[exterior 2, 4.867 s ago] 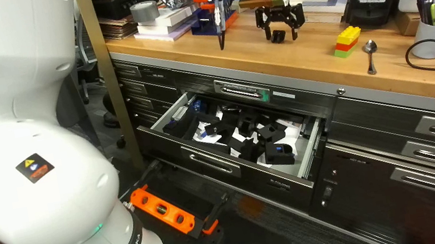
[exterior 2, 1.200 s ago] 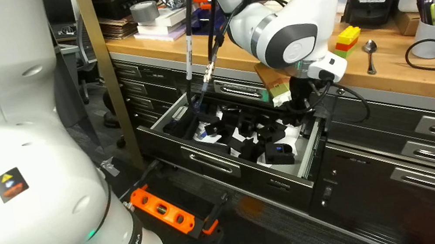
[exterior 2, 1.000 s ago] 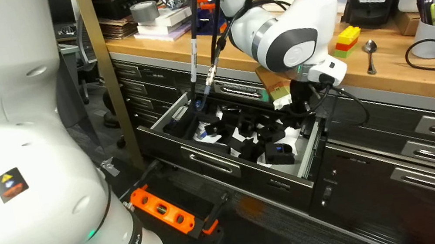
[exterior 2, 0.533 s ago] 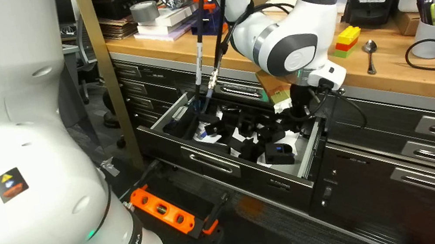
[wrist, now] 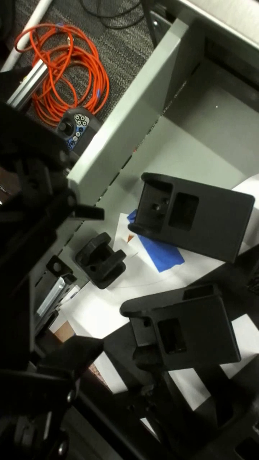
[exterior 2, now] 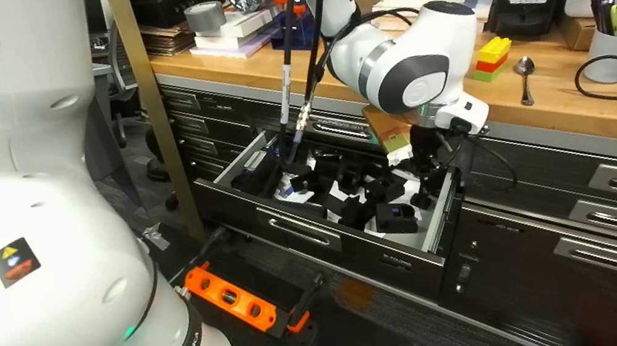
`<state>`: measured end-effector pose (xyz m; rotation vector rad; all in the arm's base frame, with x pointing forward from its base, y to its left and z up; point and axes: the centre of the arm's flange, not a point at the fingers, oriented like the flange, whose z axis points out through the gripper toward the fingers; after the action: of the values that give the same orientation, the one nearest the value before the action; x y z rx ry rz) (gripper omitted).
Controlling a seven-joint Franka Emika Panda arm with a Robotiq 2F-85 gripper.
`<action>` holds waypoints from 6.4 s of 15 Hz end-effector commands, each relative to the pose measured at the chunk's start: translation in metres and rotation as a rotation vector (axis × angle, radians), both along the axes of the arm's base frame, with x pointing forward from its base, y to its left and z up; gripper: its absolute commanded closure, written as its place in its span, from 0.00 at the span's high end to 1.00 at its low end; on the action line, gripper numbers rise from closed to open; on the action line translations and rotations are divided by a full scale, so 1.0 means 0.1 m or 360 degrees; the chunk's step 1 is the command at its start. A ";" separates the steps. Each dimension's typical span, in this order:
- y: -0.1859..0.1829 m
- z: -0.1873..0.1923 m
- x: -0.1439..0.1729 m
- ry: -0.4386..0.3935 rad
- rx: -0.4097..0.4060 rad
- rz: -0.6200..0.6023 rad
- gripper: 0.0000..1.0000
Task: Put the black objects in the drawer and close it
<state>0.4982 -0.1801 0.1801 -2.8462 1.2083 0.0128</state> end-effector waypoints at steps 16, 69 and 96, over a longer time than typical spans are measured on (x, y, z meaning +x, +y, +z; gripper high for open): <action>0.46 0.48 -1.29 -0.0084 0.0001 -0.0505 1.00; 1.02 -0.69 -0.53 -0.0264 0.0831 -0.0323 1.00; 0.65 -0.19 -1.44 -0.0149 0.0044 -0.0781 1.00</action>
<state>0.3418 -0.1222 0.1616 -2.3389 1.7126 -0.1920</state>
